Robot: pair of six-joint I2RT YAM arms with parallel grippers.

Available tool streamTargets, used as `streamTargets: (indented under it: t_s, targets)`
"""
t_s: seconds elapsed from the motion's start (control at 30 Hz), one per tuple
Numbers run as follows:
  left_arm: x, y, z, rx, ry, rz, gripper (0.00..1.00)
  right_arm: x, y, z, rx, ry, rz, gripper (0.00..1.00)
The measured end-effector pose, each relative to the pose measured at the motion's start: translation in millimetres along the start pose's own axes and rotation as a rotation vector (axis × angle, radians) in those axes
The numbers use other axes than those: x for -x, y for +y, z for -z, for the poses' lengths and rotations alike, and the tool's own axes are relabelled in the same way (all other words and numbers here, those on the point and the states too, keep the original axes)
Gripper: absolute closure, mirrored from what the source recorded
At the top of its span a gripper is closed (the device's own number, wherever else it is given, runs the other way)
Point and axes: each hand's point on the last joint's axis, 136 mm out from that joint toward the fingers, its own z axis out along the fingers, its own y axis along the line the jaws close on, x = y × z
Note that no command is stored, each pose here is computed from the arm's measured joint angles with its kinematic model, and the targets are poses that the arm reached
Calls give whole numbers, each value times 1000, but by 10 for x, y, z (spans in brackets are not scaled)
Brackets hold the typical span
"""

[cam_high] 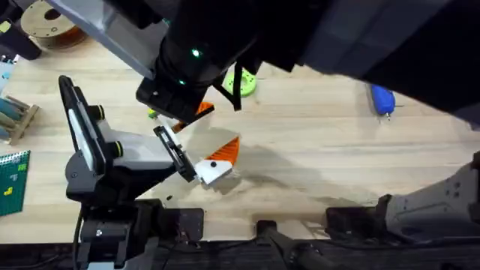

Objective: Pick up the gripper from the table and insert it into the empty holder that is missing its gripper. Then pick up a screw, insert it into the mounting hole, and use the screwdriver to tighten it. Finally, clean up the table by picking up the vegetable and placing it into the bucket.

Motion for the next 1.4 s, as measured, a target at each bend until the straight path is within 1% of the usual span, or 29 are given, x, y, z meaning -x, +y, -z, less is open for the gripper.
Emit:
streamTargets:
  t_s: [0.23, 0.47, 1.0, 1.4]
  targets:
    - [0, 0, 0, 0, 0, 0, 74, -1, 7, -2, 1, 0, -2, 996]
    - [0, 0, 0, 0, 0, 0, 73, -60, 18, -49, 3, 19, -7, 996]
    - [-1, 0, 0, 0, 0, 0, 74, -5, 52, -54, 15, -3, -6, 996]
    - [0, 0, 0, 0, 0, 0, 73, -35, 57, -95, 17, 13, -5, 996]
